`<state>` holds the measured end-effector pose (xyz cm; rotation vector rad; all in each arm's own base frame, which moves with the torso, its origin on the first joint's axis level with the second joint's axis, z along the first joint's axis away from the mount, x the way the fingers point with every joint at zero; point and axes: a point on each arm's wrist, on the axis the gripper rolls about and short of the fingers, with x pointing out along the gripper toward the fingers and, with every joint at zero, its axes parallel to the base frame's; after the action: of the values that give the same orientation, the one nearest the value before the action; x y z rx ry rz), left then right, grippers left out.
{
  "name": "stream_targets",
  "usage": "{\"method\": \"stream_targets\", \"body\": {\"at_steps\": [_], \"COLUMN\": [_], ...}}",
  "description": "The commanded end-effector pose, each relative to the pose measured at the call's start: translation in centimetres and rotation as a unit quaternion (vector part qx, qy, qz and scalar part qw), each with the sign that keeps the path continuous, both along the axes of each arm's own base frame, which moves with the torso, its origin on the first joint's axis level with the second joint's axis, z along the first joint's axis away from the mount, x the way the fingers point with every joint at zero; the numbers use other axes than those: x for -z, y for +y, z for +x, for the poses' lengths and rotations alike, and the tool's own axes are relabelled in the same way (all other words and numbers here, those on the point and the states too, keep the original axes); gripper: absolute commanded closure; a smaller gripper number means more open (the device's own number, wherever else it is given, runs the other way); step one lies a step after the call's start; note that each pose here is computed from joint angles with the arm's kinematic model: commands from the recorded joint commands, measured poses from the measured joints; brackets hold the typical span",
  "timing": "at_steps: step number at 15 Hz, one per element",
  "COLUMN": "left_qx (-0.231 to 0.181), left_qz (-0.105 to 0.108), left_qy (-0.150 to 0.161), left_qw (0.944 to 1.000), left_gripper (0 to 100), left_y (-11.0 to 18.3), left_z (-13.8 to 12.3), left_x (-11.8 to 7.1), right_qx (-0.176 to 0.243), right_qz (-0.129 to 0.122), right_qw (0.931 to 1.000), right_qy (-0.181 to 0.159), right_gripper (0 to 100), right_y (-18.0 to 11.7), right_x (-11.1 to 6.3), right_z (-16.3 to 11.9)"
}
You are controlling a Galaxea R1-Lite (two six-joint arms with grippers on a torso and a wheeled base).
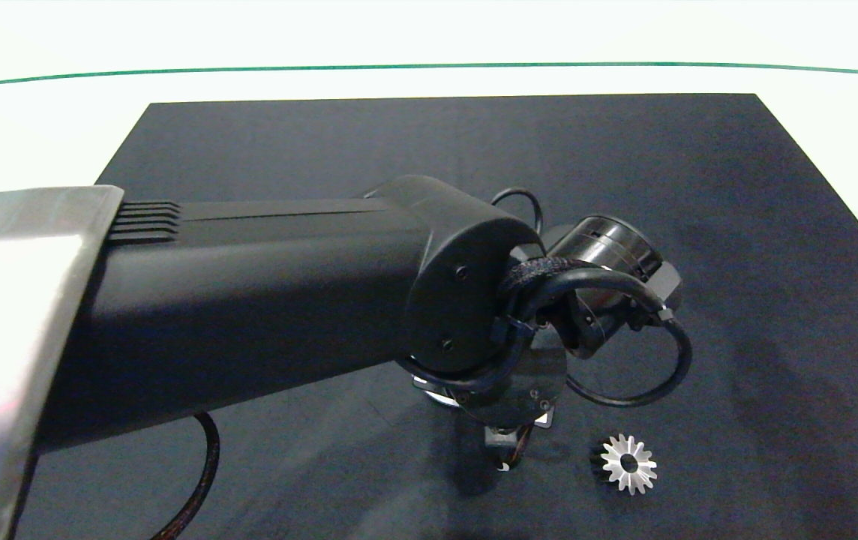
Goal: Remove an incorrectly installed larger gear and replace it with the correct smaller gear
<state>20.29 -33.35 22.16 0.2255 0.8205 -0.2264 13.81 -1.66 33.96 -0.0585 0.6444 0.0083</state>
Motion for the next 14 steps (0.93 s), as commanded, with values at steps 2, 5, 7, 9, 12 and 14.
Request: {"method": "stream_targets", "body": {"at_steps": [2,5,7,9,12,14], "left_qx": [0.003,0.002,0.001,0.001,0.0,-0.002], "left_qz": [0.007,0.007,0.007,0.007,0.012,0.012], "left_qy": [0.004,0.004,0.004,0.004,0.007,0.007], "left_qw": [1.0,1.0,1.0,1.0,0.9999,0.9999], "left_gripper": [84,84,84,84,84,84], "left_y": [-0.43,-0.37,-0.38,-0.38,-0.58,-0.52], "left_z": [-0.22,-0.12,-0.05,-0.05,0.21,0.31], "left_x": [0.55,0.55,0.61,0.61,1.15,1.15], "right_qx": [-0.001,-0.001,-0.002,-0.002,-0.002,-0.002], "right_qz": [0.0,0.0,-0.001,-0.001,-0.001,-0.001], "right_qw": [1.0,1.0,1.0,1.0,1.0,1.0], "right_qy": [0.002,0.003,0.003,0.003,0.003,0.003], "right_gripper": [0,0,0,0,0,0], "right_y": [0.01,0.01,0.01,0.01,0.01,0.01], "right_x": [0.02,0.05,0.05,0.05,0.05,0.05], "right_z": [-0.03,-0.02,-0.02,-0.02,-0.02,-0.02]}}
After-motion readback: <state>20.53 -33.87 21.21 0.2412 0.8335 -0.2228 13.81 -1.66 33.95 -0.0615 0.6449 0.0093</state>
